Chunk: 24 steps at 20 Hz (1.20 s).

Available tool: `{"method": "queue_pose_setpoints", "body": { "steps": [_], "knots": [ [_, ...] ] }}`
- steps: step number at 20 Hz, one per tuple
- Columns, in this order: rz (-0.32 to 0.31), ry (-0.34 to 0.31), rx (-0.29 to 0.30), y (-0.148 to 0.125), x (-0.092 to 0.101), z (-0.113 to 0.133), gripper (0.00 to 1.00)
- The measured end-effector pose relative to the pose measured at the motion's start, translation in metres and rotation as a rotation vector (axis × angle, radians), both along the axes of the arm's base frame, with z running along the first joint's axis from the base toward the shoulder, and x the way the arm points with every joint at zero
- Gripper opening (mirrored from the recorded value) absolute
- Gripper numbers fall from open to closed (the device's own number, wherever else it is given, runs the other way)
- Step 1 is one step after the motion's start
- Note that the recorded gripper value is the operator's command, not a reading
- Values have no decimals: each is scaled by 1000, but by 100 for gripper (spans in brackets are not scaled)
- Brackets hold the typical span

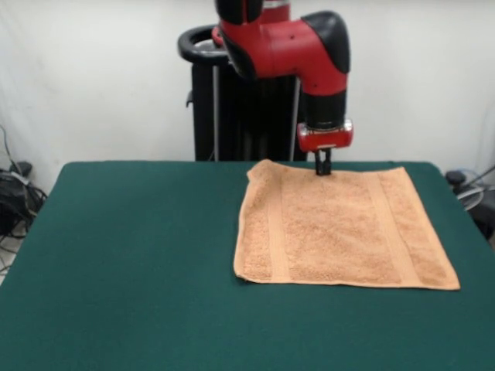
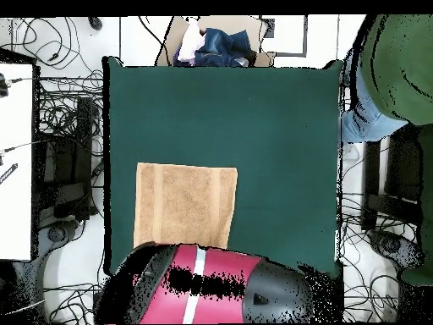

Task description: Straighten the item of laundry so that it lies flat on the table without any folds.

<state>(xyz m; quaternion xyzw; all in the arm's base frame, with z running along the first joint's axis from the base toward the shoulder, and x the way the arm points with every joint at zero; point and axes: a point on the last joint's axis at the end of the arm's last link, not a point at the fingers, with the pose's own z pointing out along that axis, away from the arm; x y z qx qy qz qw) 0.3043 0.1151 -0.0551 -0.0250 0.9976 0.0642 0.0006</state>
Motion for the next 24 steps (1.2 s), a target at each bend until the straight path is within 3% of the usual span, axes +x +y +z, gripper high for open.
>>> {"method": "queue_pose_setpoints", "body": {
  "steps": [3,11,12,15,24],
  "knots": [
    [-18,29,-17,2,4,0,0],
    [-116,220,-94,12,28,-2,0],
    [-142,267,-104,13,34,-2,0],
    [-180,317,-111,13,41,-4,0],
    [-213,321,-96,12,41,-1,0]
  ]
}}
